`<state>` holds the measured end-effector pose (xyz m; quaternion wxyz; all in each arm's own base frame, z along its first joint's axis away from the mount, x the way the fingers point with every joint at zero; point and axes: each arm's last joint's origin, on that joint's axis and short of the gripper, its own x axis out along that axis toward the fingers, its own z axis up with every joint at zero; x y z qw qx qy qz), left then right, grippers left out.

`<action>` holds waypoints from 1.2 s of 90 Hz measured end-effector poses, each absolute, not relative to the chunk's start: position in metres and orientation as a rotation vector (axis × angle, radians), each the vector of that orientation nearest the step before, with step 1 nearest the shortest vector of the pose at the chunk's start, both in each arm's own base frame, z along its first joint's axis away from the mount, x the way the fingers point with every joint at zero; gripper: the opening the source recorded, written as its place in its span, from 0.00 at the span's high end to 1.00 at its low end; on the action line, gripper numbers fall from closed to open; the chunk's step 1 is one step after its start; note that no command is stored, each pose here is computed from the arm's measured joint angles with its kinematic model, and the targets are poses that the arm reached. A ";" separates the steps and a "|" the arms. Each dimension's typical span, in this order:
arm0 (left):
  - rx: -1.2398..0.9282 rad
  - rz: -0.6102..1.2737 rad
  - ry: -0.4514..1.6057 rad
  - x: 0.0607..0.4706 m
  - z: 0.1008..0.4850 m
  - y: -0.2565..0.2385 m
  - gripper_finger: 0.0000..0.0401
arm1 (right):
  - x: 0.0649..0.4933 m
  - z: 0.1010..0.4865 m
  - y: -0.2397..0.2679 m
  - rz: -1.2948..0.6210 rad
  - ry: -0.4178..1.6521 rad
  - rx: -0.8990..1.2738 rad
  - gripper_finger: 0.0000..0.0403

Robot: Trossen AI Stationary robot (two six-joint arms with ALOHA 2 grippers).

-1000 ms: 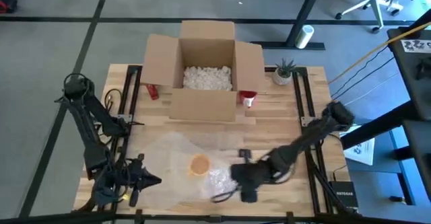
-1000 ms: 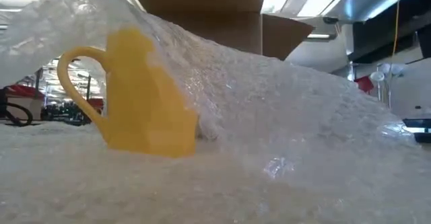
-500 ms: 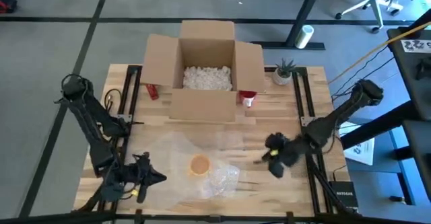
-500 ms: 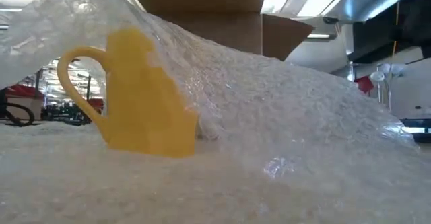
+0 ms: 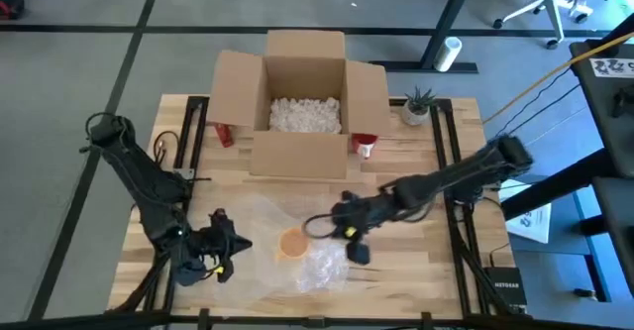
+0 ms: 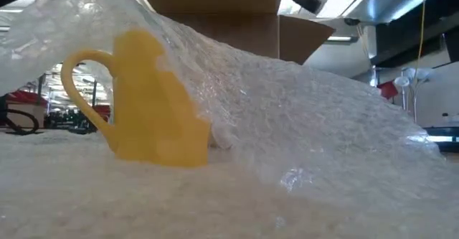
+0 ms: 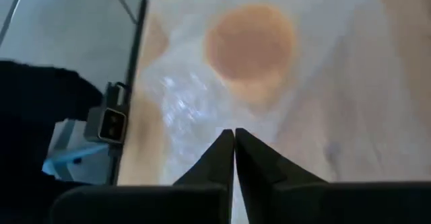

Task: Wrap mug
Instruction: Wrap the yellow mug with bubble wrap

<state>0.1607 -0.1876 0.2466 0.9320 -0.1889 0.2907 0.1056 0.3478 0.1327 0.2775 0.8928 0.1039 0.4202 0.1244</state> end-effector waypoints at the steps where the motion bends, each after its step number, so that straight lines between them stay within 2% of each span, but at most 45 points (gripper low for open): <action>1: -0.386 0.217 0.596 0.161 0.247 -0.188 1.00 | 0.351 0.278 0.134 0.260 0.873 0.212 1.00; 22: -0.394 0.210 0.622 0.155 0.245 -0.190 1.00 | 0.407 0.276 0.145 0.255 0.938 0.178 1.00; 40: -0.405 0.205 0.631 0.150 0.244 -0.192 1.00 | 0.444 0.259 0.158 0.247 1.053 0.129 1.00; 66: -0.434 0.197 0.631 0.147 0.244 -0.195 1.00 | 0.472 0.233 0.155 0.208 1.130 0.127 1.00; 89: -0.470 0.209 0.627 0.147 0.244 -0.195 1.00 | 0.479 0.188 0.150 0.183 1.276 0.127 1.00; 108: -0.479 0.241 0.642 0.153 0.226 -0.204 1.00 | 0.479 0.179 0.152 0.191 1.309 0.133 1.00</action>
